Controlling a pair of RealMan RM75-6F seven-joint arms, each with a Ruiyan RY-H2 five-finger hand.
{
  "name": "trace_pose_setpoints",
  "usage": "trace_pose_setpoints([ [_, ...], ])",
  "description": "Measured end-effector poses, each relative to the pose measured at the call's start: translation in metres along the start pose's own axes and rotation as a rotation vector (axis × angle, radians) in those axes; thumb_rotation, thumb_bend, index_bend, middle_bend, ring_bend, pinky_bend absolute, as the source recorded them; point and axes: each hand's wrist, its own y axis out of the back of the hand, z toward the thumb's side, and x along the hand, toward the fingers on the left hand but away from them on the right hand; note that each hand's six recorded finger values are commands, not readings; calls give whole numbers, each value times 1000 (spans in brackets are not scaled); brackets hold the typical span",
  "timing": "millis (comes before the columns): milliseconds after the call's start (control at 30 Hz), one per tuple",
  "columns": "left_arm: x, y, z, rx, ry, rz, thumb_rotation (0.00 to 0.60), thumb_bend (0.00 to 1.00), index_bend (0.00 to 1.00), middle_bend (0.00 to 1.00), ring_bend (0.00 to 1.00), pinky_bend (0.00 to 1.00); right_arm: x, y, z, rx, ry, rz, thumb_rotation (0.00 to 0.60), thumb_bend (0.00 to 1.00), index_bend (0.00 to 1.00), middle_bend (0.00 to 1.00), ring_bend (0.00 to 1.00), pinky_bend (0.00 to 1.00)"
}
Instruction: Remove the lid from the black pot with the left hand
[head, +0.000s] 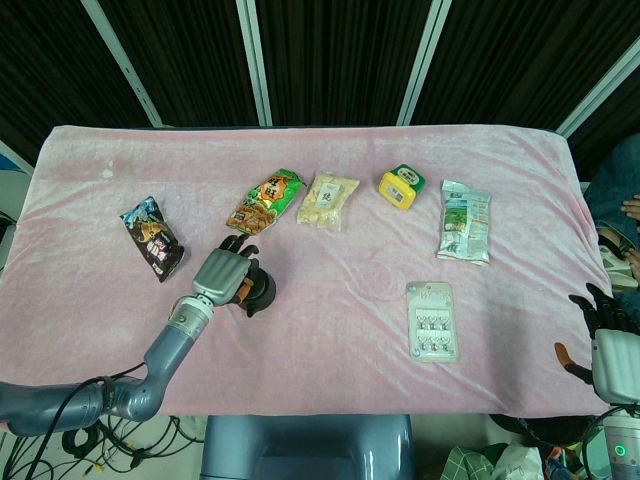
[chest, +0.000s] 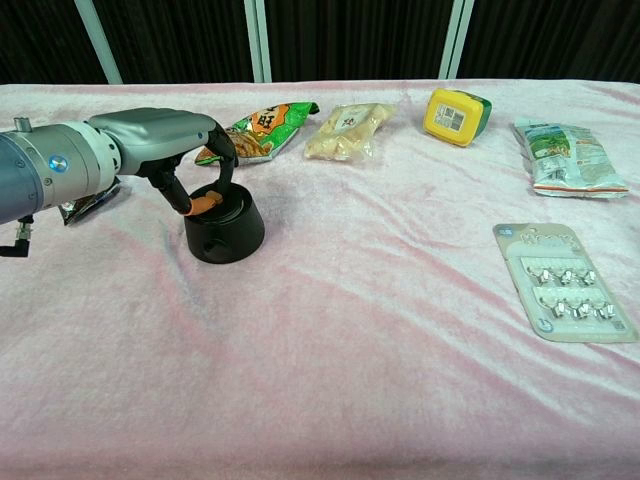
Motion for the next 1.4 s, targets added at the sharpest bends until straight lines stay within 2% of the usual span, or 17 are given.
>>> trace_pose_setpoints([
  [367, -6, 32, 3, -50, -20, 81, 600, 444, 552, 231, 7, 102, 0, 0, 2, 3, 10, 1, 600, 204, 221, 78, 125, 223],
  [567, -12, 41, -21, -35, 29, 88, 600, 444, 553, 230, 7, 102, 0, 0, 1, 2, 5, -1, 600, 204, 222, 78, 125, 223],
  [733, -17, 33, -58, -10, 105, 42, 600, 444, 553, 230, 7, 101, 1, 0, 1, 5, 4, -2, 600, 204, 222, 78, 125, 222],
  [967, -11, 17, -97, -53, 175, -4, 600, 444, 554, 230, 7, 101, 2, 1, 0, 3, -3, -6, 600, 204, 222, 78, 125, 223],
  [1100, -3, 13, -101, -89, 171, 5, 600, 444, 554, 230, 7, 99, 1, 1, 0, 4, -4, -6, 600, 203, 222, 78, 125, 223],
  [1233, 6, 9, -101, -82, 156, 21, 600, 442, 552, 224, 7, 89, 1, 0, 0, 4, -4, -3, 600, 204, 222, 78, 125, 223],
  [1400, 16, -4, -98, -70, 148, -5, 600, 437, 544, 214, 7, 76, 1, 1, -1, 1, -6, -5, 600, 204, 222, 78, 125, 223],
])
